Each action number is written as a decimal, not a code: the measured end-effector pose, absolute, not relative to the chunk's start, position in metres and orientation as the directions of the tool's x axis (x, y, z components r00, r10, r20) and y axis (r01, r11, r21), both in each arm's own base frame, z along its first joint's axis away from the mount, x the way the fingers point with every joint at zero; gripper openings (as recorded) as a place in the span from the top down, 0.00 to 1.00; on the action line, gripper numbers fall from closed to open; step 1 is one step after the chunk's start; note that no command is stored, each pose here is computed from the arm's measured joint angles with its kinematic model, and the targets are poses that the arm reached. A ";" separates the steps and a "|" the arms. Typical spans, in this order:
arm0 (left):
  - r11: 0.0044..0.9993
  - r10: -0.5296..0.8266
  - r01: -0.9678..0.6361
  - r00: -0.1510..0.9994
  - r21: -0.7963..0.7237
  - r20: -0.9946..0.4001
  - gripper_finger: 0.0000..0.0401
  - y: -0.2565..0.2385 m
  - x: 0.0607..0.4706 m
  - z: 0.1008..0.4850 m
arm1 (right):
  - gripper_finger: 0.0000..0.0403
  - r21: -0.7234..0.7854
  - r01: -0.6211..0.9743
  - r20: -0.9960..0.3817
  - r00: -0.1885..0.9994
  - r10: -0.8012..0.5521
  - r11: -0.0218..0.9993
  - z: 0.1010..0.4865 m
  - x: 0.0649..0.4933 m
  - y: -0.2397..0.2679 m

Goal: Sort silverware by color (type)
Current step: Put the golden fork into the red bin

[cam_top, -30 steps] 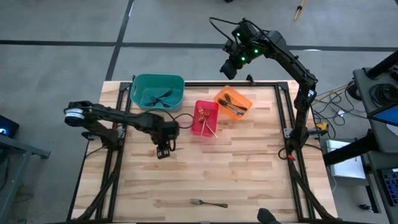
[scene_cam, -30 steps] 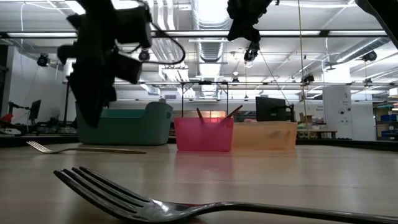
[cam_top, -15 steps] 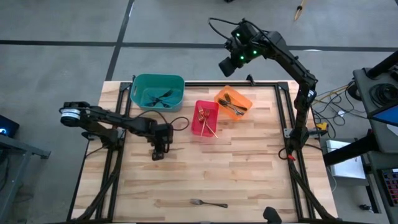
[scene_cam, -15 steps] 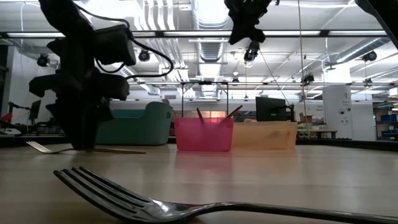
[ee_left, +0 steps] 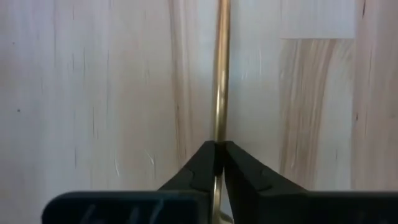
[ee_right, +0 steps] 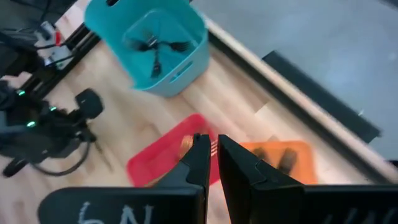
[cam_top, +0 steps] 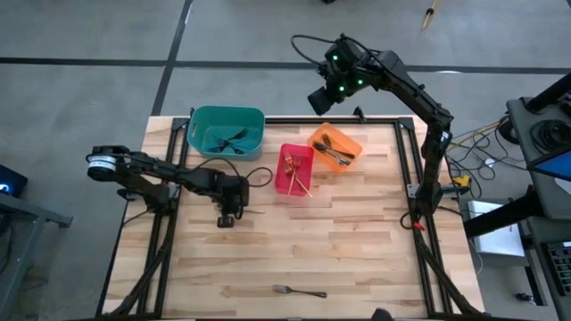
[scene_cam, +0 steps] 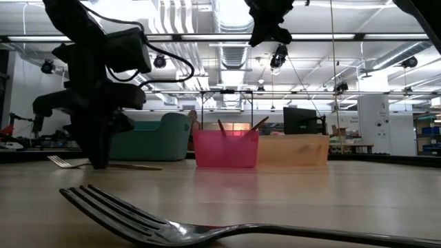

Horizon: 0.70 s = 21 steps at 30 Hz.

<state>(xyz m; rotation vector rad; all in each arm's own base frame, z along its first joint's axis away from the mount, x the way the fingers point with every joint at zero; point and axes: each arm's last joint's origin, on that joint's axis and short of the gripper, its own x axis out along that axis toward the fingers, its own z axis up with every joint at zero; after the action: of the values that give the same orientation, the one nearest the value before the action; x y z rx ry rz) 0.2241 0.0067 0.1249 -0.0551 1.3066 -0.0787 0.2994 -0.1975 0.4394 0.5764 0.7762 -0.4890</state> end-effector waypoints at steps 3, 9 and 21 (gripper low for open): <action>0.996 -0.079 0.062 0.268 -0.064 -0.960 0.99 0.006 0.226 0.130 | 0.94 0.348 0.605 -0.761 0.629 -0.161 0.716 0.439 0.306 -0.187; 0.987 -0.030 0.159 0.373 0.032 -0.928 0.99 0.005 0.236 0.171 | 0.94 0.565 0.473 -0.712 0.693 0.110 0.676 0.434 0.325 -0.164; 0.945 0.098 0.204 0.572 0.257 -0.814 1.00 0.002 0.251 0.276 | 0.92 0.763 0.327 -0.637 0.527 0.563 0.557 0.387 0.382 -0.110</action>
<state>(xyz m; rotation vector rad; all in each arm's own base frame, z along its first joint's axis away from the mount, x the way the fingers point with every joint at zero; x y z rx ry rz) 0.2510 0.0024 0.2760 0.3418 0.9650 -0.0631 0.3823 -0.1095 0.3869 1.0170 1.0522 0.1748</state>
